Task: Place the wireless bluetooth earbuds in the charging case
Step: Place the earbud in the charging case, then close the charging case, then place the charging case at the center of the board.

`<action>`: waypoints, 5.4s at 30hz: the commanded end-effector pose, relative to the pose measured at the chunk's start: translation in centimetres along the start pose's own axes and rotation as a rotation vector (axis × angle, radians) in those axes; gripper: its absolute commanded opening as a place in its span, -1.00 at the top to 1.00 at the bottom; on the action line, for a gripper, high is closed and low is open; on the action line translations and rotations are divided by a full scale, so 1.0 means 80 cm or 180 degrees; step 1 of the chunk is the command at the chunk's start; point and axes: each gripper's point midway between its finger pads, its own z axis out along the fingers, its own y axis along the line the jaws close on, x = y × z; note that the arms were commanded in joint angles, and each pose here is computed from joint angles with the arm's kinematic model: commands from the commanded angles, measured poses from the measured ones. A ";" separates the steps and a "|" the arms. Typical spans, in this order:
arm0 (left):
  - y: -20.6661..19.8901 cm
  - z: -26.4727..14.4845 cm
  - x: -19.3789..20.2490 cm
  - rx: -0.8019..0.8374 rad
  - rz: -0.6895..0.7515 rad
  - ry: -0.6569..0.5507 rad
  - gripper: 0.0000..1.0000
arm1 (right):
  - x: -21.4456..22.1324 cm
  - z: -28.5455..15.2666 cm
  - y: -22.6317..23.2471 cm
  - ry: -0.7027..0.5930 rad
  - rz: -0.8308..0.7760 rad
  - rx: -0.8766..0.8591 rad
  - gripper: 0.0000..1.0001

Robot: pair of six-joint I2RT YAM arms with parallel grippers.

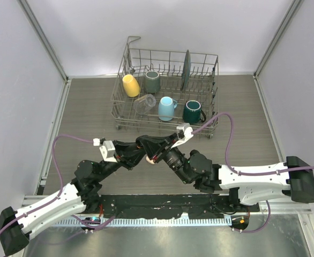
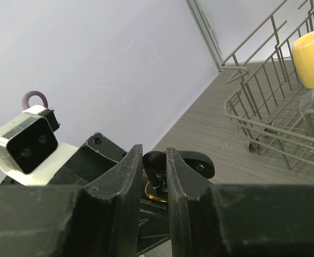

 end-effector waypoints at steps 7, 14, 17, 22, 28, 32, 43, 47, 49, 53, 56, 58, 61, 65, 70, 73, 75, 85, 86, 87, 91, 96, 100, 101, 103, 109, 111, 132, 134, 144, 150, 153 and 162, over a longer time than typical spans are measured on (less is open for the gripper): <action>-0.006 0.007 -0.039 0.0073 0.0126 -0.0312 1.00 | -0.012 0.007 0.017 -0.0073 0.0123 -0.0061 0.98; -0.005 0.007 -0.039 0.0054 0.0125 -0.0320 1.00 | -0.006 0.008 0.019 -0.0042 0.0131 -0.0070 0.98; -0.005 0.008 -0.040 0.0052 0.0122 -0.0331 1.00 | -0.002 0.010 0.017 -0.0034 0.0112 -0.0040 0.98; -0.003 0.008 -0.046 0.0014 0.0121 -0.0392 1.00 | 0.006 0.014 0.015 0.0008 0.0003 0.0025 0.98; 0.005 0.001 -0.055 -0.0112 0.0132 -0.0516 1.00 | 0.013 0.005 0.000 0.0110 -0.0104 0.0183 0.99; 0.009 -0.003 -0.060 -0.0180 0.0140 -0.0579 1.00 | 0.019 0.000 -0.009 0.0182 -0.0174 0.0282 0.98; 0.006 0.000 -0.061 -0.0136 0.0152 -0.0575 1.00 | 0.025 -0.002 -0.015 0.0269 -0.0243 0.0387 0.99; 0.004 -0.001 -0.065 -0.0118 0.0152 -0.0592 1.00 | 0.021 0.000 -0.014 0.0255 -0.0268 0.0395 0.98; 0.003 -0.002 -0.065 -0.0105 0.0158 -0.0589 1.00 | 0.020 0.000 -0.015 0.0259 -0.0298 0.0422 0.98; 0.001 -0.003 -0.064 -0.0078 0.0165 -0.0574 1.00 | 0.014 0.003 -0.012 0.0256 -0.0294 0.0426 0.96; -0.003 -0.002 -0.062 -0.0020 0.0198 -0.0502 1.00 | 0.015 0.003 -0.010 0.0275 -0.0280 0.0426 0.85; -0.006 0.000 -0.064 0.0017 0.0228 -0.0470 1.00 | 0.014 0.003 -0.008 0.0287 -0.0258 0.0406 0.80; -0.008 -0.001 -0.068 0.0044 0.0247 -0.0489 1.00 | 0.014 0.003 -0.005 0.0316 -0.0226 0.0401 0.78; -0.007 -0.001 -0.067 0.0039 0.0252 -0.0490 1.00 | 0.014 0.003 -0.003 0.0340 -0.0181 0.0395 0.70; -0.008 -0.002 -0.068 0.0049 0.0253 -0.0494 1.00 | 0.016 0.003 -0.003 0.0363 -0.0150 0.0432 0.56; -0.008 -0.002 -0.070 0.0046 0.0249 -0.0504 1.00 | 0.013 0.006 -0.001 0.0362 -0.0114 0.0445 0.48; -0.008 -0.002 -0.068 0.0049 0.0248 -0.0489 1.00 | 0.013 0.006 -0.002 0.0370 -0.0113 0.0466 0.45; -0.009 -0.004 -0.063 0.0055 0.0226 -0.0463 1.00 | -0.002 0.007 -0.002 0.0306 -0.0051 0.0567 -0.06; -0.009 -0.004 -0.062 0.0054 0.0220 -0.0453 1.00 | -0.004 0.007 -0.003 0.0295 -0.0040 0.0572 -0.07; -0.009 -0.004 -0.062 0.0054 0.0220 -0.0453 1.00 | -0.006 0.007 -0.002 0.0283 -0.0030 0.0572 -0.09; -0.008 -0.003 -0.059 0.0049 0.0216 -0.0425 1.00 | -0.014 0.006 0.003 0.0244 0.0003 0.0509 -0.10; -0.006 -0.003 -0.050 0.0032 0.0188 -0.0349 1.00 | -0.044 0.003 0.032 0.0100 0.0205 0.0135 -0.11; -0.003 -0.004 -0.044 -0.0011 0.0157 -0.0298 1.00 | -0.066 -0.004 0.045 0.0011 0.0331 -0.0066 -0.11; -0.002 -0.006 -0.042 -0.0023 0.0155 -0.0291 1.00 | -0.069 -0.006 0.045 0.0004 0.0349 -0.0059 -0.11; -0.001 -0.007 -0.041 -0.0036 0.0147 -0.0293 1.00 | -0.084 -0.010 0.035 -0.0082 0.0453 0.0084 -0.11; -0.010 -0.006 -0.043 0.0083 0.0112 -0.0260 1.00 | -0.089 -0.010 -0.053 0.0072 0.0278 0.1332 -0.28; -0.017 -0.004 -0.035 0.0186 0.0101 -0.0152 1.00 | -0.084 -0.009 -0.078 0.0293 0.0182 0.1509 -0.28; -0.039 0.016 -0.016 0.0536 -0.0029 0.0125 1.00 | 0.011 0.002 -0.056 0.1688 0.0313 0.0727 -0.28; -0.034 0.018 -0.017 0.0467 -0.0021 0.0096 1.00 | 0.019 -0.005 -0.058 0.1771 0.0298 0.0686 -0.28; -0.011 0.016 -0.014 0.0143 -0.0055 0.0025 1.00 | 0.040 -0.043 -0.063 0.1892 0.0527 0.0535 -0.27; -0.001 0.011 0.011 -0.0021 -0.0173 0.0305 1.00 | 0.023 -0.050 -0.107 0.1549 0.0511 0.1095 -0.26; -0.006 0.005 0.038 -0.0019 -0.0393 0.0640 1.00 | 0.003 -0.065 -0.151 0.1174 0.0519 0.1666 -0.26; -0.008 -0.035 0.122 -0.0584 -0.1722 0.1415 1.00 | -0.028 -0.114 -0.195 0.0636 0.0795 0.2020 -0.27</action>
